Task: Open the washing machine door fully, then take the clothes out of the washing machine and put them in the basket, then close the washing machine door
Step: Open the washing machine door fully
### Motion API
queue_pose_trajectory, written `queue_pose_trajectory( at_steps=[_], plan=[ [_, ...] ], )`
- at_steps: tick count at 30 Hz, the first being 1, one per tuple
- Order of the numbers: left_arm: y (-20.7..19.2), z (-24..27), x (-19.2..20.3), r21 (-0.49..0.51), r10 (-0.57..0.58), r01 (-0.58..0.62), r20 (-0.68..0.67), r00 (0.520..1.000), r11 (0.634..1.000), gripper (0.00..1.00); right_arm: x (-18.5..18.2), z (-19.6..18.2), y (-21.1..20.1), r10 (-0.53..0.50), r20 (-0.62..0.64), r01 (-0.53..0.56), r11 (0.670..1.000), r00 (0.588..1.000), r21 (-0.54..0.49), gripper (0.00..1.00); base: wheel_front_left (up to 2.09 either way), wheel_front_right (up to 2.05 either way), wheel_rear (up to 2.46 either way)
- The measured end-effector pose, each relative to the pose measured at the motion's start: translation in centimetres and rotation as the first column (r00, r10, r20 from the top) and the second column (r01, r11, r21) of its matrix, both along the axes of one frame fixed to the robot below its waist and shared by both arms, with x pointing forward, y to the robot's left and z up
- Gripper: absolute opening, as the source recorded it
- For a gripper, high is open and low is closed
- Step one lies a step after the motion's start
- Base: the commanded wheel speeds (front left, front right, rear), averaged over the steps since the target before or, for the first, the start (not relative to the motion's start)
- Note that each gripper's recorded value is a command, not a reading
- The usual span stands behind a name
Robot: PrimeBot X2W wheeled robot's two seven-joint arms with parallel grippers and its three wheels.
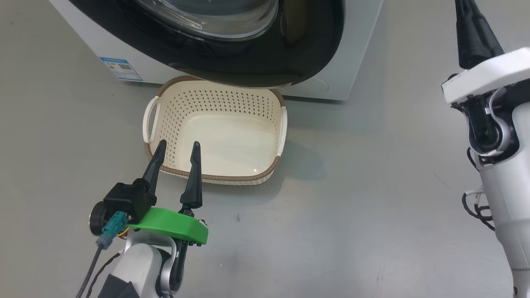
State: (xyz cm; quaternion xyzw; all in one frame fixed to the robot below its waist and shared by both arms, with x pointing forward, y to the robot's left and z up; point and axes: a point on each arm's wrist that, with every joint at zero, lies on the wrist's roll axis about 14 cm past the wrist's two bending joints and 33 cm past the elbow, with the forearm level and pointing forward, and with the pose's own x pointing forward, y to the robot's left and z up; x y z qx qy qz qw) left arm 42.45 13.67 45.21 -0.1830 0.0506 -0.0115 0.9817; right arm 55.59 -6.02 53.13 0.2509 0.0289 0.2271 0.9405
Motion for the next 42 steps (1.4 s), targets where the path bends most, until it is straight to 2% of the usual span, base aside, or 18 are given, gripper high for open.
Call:
queue_pose_trajectory(
  at_steps=[7,16,20,28,30,42],
  plan=[
    [0.9,-0.9,0.0,-0.004,0.028,-0.028,-0.027,0.999,1.000,1.00,2.3,-0.3,3.1,0.095,-0.159,-0.055,0.969,0.983,0.242,0.00,0.00,0.00,0.00],
    [1.7,-1.4,0.0,-0.013,0.049,-0.050,-0.046,0.998,0.999,1.00,5.0,-0.4,5.3,0.201,-0.278,-0.079,0.916,0.939,0.394,0.00,0.00,0.00,0.00],
    [2.6,-1.6,-0.3,-0.011,0.075,-0.076,-0.055,0.996,0.997,1.00,5.6,-1.0,6.9,0.270,-0.349,-0.088,0.884,0.898,0.458,0.00,0.00,0.00,0.00],
    [4.2,-1.6,-0.9,0.010,0.125,-0.124,-0.063,0.990,0.992,1.00,5.4,-0.9,11.0,0.451,-0.439,-0.090,0.770,0.777,0.632,0.00,0.00,0.00,0.00],
    [4.3,-1.5,-0.9,0.012,0.129,-0.128,-0.062,0.990,0.992,1.00,5.3,-0.4,11.8,0.483,-0.444,-0.101,0.755,0.755,0.649,0.00,0.00,0.00,0.00],
    [4.6,-1.2,-1.1,0.017,0.142,-0.142,-0.057,0.988,0.990,1.00,5.1,-1.4,12.4,0.524,-0.509,-0.121,0.768,0.683,0.628,0.00,0.00,0.00,0.00]
  ],
)
